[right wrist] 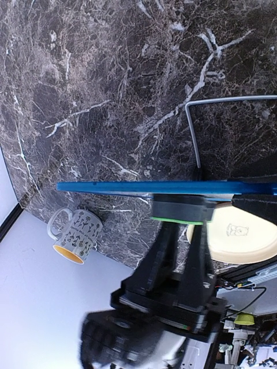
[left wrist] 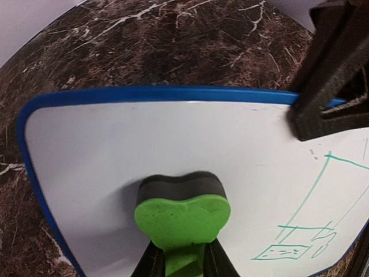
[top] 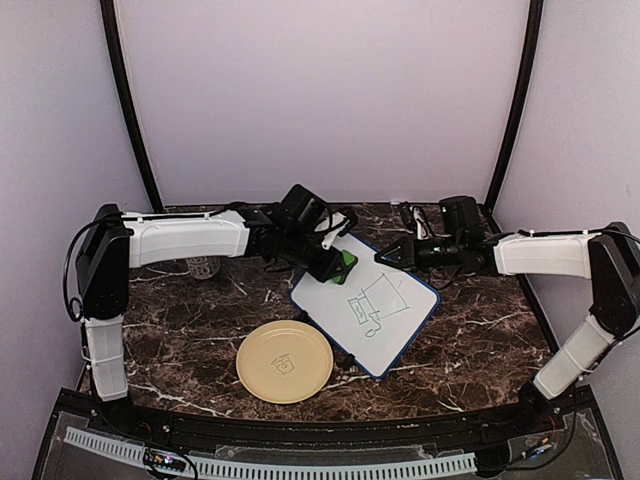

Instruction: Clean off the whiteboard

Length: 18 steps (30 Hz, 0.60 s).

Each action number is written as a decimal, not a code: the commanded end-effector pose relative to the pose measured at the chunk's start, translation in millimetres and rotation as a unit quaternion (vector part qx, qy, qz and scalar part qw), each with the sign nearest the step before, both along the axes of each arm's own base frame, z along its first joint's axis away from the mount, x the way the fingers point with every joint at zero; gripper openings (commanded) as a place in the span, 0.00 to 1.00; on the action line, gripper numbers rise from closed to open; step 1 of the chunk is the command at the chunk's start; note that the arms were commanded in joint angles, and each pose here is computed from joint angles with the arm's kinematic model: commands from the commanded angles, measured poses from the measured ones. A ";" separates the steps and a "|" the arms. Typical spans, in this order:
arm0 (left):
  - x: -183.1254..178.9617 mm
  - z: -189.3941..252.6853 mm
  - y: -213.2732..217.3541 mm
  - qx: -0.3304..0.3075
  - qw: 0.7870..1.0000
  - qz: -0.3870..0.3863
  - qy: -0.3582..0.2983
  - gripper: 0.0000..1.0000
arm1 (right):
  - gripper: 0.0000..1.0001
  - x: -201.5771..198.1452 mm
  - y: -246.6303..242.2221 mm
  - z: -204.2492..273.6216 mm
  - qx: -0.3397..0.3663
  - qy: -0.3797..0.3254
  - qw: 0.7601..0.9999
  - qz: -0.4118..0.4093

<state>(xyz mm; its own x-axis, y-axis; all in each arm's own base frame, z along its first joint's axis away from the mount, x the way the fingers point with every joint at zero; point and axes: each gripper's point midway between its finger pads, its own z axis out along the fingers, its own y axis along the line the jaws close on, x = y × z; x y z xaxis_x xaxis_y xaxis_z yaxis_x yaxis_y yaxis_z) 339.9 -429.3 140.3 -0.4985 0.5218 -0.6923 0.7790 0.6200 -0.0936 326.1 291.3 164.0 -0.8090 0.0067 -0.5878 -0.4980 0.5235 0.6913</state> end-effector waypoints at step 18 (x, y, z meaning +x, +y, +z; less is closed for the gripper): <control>-74.4 -74.4 15.0 0.064 0.996 -0.060 0.019 0.02 | 0.00 -6.9 1.7 -12.5 -0.015 0.006 1.000 0.018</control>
